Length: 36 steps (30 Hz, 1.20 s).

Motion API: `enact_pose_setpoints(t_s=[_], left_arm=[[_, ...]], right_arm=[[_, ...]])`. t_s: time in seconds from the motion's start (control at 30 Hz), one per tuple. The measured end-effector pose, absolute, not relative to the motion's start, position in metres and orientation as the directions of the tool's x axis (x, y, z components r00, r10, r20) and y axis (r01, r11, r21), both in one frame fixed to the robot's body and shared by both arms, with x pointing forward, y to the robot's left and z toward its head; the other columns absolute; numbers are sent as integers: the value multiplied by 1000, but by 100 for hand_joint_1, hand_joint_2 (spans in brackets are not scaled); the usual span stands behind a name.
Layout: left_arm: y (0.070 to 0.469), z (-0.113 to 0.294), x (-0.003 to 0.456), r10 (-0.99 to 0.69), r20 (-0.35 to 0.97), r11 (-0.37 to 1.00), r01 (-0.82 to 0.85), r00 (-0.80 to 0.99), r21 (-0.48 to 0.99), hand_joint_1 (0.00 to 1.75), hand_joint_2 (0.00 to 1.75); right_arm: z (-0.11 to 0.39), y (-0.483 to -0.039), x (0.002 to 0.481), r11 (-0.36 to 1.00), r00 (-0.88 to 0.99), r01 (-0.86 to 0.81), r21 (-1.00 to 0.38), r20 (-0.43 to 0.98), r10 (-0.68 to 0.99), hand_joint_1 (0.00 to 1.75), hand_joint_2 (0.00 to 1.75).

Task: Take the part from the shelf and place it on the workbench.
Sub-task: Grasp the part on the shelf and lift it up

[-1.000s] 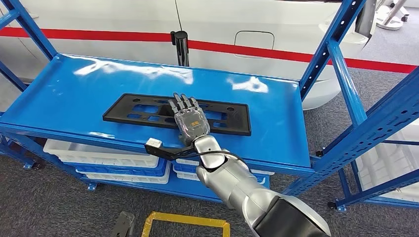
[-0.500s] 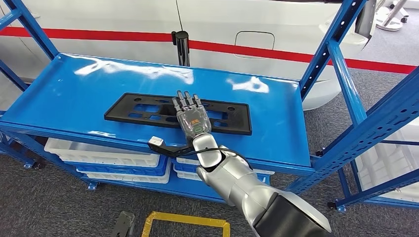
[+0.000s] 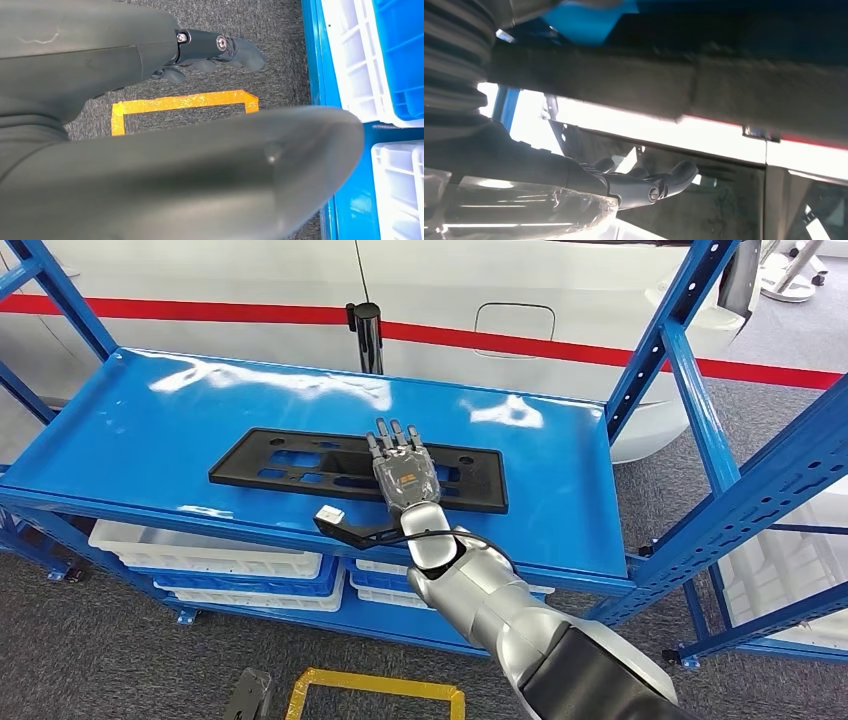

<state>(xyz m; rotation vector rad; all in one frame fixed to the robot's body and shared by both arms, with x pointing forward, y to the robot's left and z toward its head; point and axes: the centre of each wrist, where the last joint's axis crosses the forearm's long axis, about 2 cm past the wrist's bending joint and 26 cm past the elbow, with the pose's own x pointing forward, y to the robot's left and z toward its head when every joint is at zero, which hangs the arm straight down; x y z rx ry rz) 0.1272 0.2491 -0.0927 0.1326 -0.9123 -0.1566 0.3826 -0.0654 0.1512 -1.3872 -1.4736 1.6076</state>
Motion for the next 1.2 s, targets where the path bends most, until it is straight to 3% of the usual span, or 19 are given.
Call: enact_pose_setpoints(t_s=[0.17,0.27,0.8,0.97,1.2], left_arm=[[249,-93,127,-190,775,981,77,602,180,0,0],[249,-93,127,-190,775,981,78,602,180,0,0],[249,-93,127,-197,775,980,91,600,179,0,0],[249,-93,127,-197,775,980,90,600,179,0,0],[249,-93,127,-195,775,980,87,602,179,0,0]], right_arm=[[150,-69,384,-250,-307,226,-941,-313,899,158,175],[150,-69,384,-246,-308,224,-943,-308,900,164,175],[147,-74,383,-161,-342,269,-950,-251,906,169,175],[152,-74,385,-10,-382,261,-965,-113,917,171,175],[195,-69,405,396,-446,222,-891,268,854,172,175]])
